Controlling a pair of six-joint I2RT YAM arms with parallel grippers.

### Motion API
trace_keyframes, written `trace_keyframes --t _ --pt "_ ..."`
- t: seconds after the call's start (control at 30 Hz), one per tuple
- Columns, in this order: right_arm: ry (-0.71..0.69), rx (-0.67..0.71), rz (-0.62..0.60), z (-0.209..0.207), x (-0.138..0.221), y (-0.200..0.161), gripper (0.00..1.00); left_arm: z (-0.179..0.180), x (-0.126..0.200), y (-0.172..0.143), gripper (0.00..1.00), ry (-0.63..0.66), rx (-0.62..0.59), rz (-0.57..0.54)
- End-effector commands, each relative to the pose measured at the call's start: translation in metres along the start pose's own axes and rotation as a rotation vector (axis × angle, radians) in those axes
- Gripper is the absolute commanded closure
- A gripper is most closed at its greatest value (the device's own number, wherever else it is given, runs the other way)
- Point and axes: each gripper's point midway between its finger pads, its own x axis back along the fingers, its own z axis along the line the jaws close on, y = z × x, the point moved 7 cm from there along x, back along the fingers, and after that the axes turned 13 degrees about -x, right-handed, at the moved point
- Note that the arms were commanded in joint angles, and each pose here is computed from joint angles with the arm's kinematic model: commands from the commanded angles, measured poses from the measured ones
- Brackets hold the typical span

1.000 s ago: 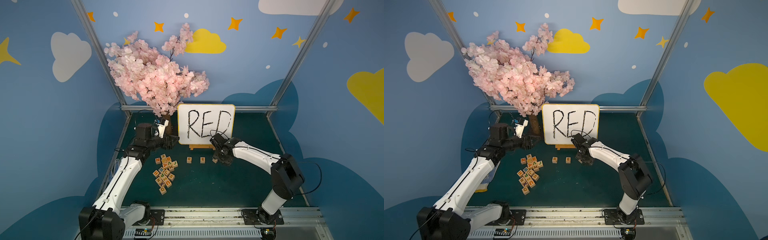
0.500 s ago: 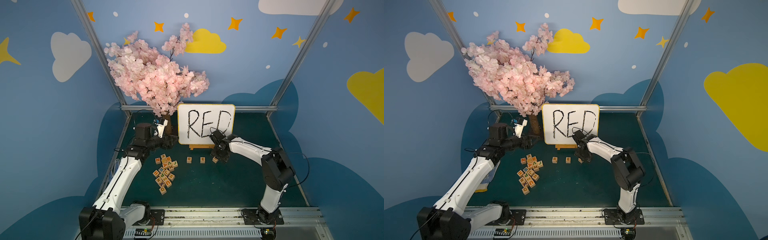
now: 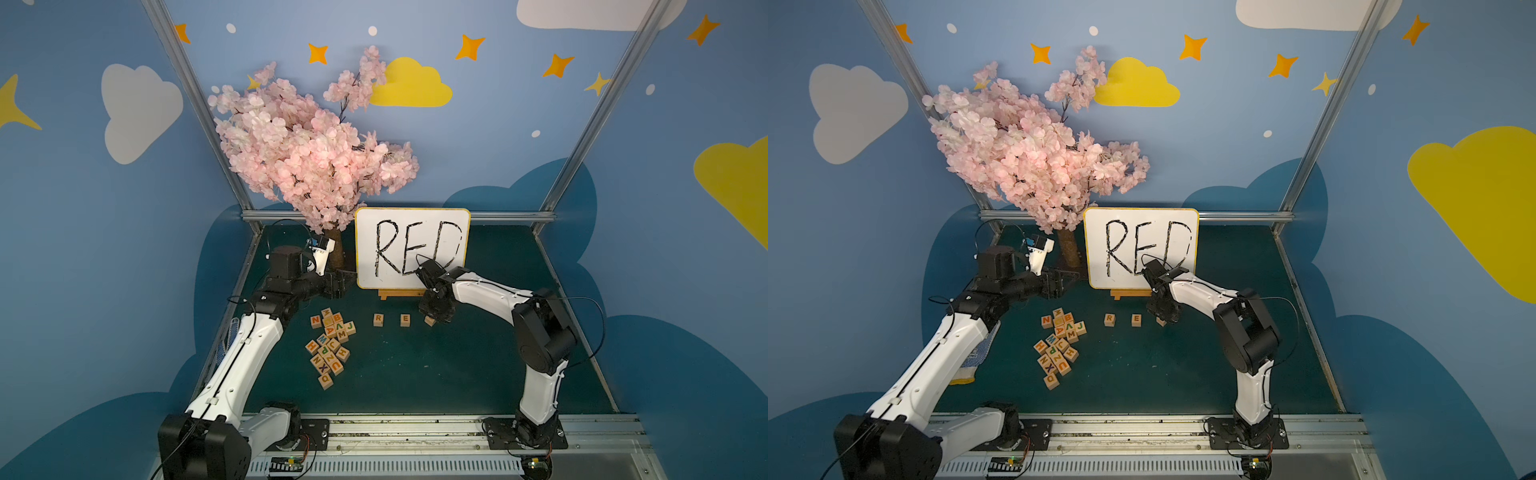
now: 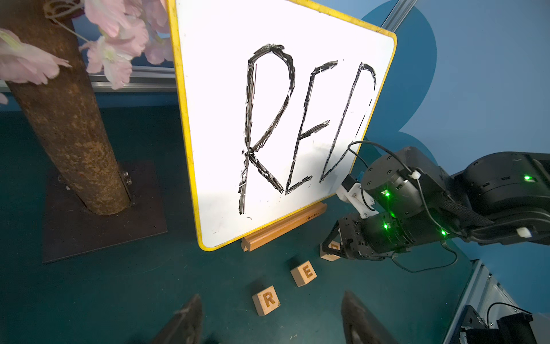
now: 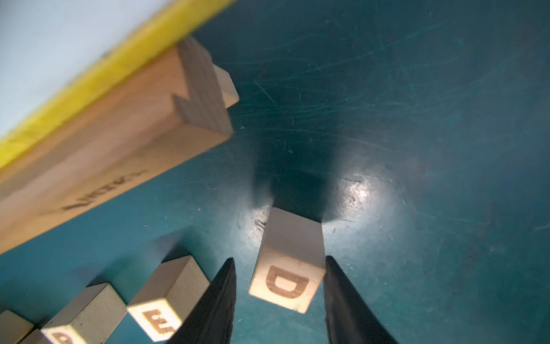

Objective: Assemble the uppercase word "red" with letter blocks
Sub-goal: Pick up the letter block from the center of the board, then place the letter block at the center of the board.

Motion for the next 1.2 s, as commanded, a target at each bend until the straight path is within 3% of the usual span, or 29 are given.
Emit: trace_keyframes --t 0.0,0.3,0.53,0.73,1.17 --pt "-0.027 0.017 0.021 -0.002 -0.005 -0.001 0.57 0.002 -0.002 -0.003 0.28 -0.004 0.002 -0.001" --pt "-0.045 0.063 0.017 -0.005 -0.002 -0.001 0.72 0.002 -0.001 -0.002 0.28 -0.003 -0.001 -0.005" --pt "-0.123 0.297 -0.014 -0.011 0.007 -0.001 0.85 0.001 0.001 -0.001 0.28 0.0 -0.002 -0.009" --pt "-0.204 0.515 -0.063 -0.012 0.017 0.0 0.85 0.001 0.0 -0.001 0.28 -0.005 0.001 -0.007" --pt "-0.019 0.934 -0.055 -0.011 0.026 -0.015 0.8 0.002 0.001 -0.002 0.27 0.007 -0.004 -0.007"
